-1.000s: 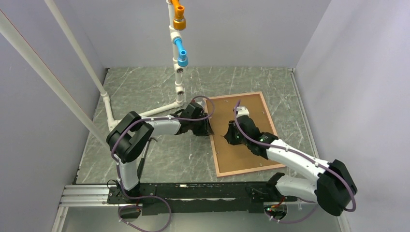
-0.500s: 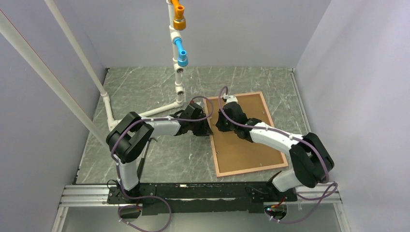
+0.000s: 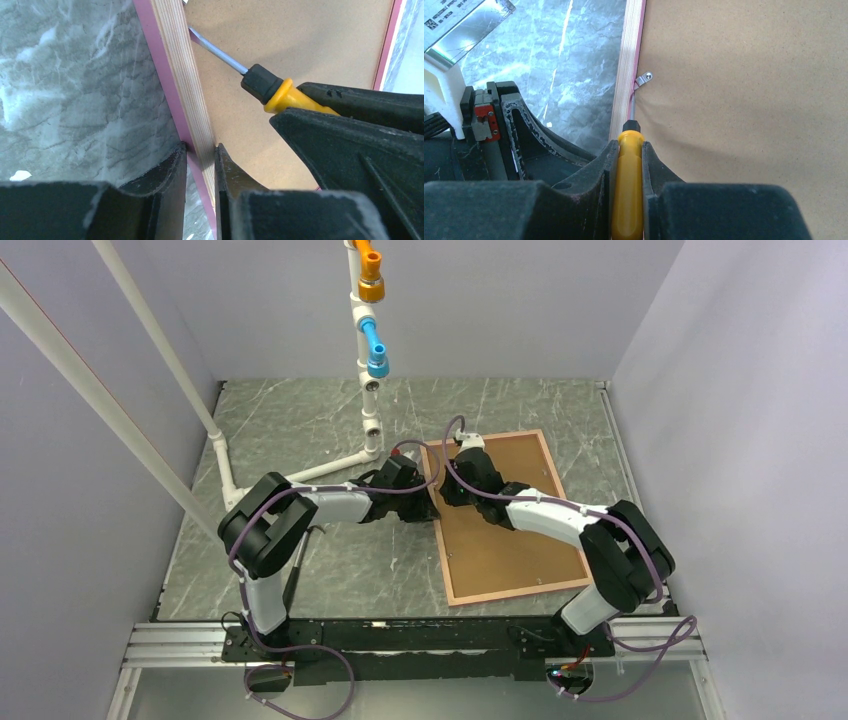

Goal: Take the photo out of the frame

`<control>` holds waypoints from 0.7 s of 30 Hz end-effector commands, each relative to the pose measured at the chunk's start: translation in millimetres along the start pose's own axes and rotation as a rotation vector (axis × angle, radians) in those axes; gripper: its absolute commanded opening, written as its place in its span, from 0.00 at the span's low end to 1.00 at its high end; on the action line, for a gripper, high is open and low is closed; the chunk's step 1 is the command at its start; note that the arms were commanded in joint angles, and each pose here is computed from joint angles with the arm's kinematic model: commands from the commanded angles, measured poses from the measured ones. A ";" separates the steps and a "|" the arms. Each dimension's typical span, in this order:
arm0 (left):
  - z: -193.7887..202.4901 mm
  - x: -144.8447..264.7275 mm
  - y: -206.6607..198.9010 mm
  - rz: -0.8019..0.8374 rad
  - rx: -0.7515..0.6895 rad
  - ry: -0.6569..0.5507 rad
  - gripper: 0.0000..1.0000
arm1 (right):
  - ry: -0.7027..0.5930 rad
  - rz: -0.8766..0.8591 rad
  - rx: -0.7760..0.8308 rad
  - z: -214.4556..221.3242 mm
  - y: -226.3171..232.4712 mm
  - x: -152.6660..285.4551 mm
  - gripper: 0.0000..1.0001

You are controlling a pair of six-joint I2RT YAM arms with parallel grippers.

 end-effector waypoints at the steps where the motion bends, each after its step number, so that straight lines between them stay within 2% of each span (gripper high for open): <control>1: 19.1 -1.6 18.0 -0.067 -0.007 0.053 0.00 | -0.075 -0.008 -0.002 -17.6 6.6 -9.6 0.00; 13: 27.4 -3.0 19.4 -0.089 0.004 0.061 0.00 | -0.193 0.051 -0.044 -28.8 -1.7 -15.4 0.00; 17: 29.9 -3.6 21.4 -0.099 0.007 0.067 0.00 | -0.231 0.038 -0.062 -40.3 3.0 -2.5 0.00; 21: 30.6 -2.4 22.7 -0.102 0.008 0.065 0.00 | -0.223 0.055 -0.064 -47.8 2.8 -3.3 0.00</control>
Point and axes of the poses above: each gripper's point midway between its finger pads, its own x axis back along the fingers, its own y axis along the line the jaws close on, z = x × y, the point moved 5 cm from there along x, back along the fingers, and after that the axes turned 9 degrees about -x, right-handed, at the moved point
